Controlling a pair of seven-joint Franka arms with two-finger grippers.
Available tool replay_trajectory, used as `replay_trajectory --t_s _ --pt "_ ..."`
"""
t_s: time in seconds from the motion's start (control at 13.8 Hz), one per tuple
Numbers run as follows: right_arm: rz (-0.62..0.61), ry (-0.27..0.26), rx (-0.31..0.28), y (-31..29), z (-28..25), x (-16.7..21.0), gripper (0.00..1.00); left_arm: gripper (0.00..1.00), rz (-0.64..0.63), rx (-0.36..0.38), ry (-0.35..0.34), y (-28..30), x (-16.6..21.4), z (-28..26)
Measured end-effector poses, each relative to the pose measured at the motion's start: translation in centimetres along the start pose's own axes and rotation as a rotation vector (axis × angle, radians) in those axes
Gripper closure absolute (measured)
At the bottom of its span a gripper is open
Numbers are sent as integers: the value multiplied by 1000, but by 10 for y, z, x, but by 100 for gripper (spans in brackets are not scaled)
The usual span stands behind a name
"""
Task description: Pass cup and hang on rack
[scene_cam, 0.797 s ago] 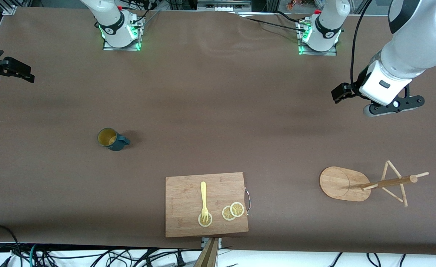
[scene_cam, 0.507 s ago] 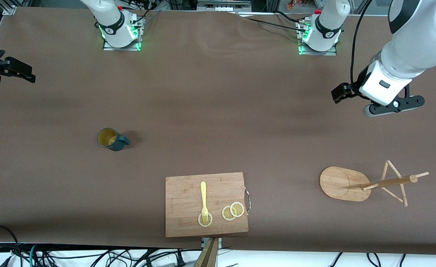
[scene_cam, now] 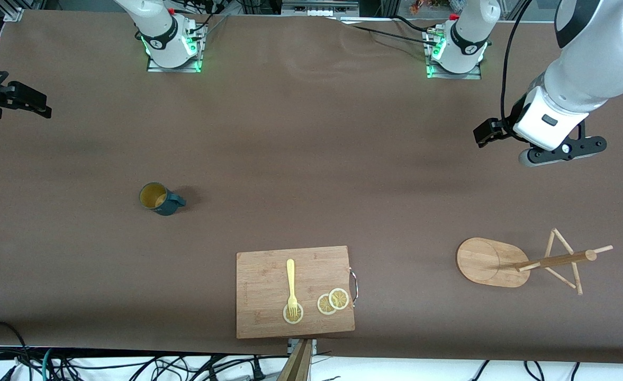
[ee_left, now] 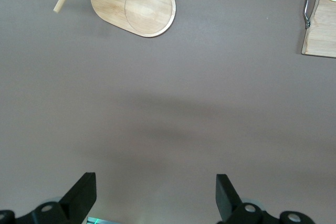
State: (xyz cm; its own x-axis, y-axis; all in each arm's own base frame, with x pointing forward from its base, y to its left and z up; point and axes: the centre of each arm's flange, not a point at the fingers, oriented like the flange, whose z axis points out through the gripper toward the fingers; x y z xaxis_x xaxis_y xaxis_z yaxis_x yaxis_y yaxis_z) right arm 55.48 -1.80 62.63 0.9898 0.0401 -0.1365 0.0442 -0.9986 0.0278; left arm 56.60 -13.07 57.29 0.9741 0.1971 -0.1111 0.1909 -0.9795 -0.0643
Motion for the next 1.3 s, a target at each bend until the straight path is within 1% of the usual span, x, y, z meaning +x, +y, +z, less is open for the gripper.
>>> replay_trajectory --t_s 0.43,0.65,0.8,1.09,1.3 --pt "1 -4 -2 1 2 2 0 0 0 0 0 0 0 0" --pt "4 -25 -25 4 13 10 0 0 -1 0 0 0 0 0" --pt "4 -35 -28 4 22 17 0 0 -1 0 0 0 0 0" --pt "0 -96 -26 4 60 41 0 0 -1 0 0 0 0 0" --pt "-17 -118 -23 -3 100 69 0 0 -1 0 0 0 0 0"
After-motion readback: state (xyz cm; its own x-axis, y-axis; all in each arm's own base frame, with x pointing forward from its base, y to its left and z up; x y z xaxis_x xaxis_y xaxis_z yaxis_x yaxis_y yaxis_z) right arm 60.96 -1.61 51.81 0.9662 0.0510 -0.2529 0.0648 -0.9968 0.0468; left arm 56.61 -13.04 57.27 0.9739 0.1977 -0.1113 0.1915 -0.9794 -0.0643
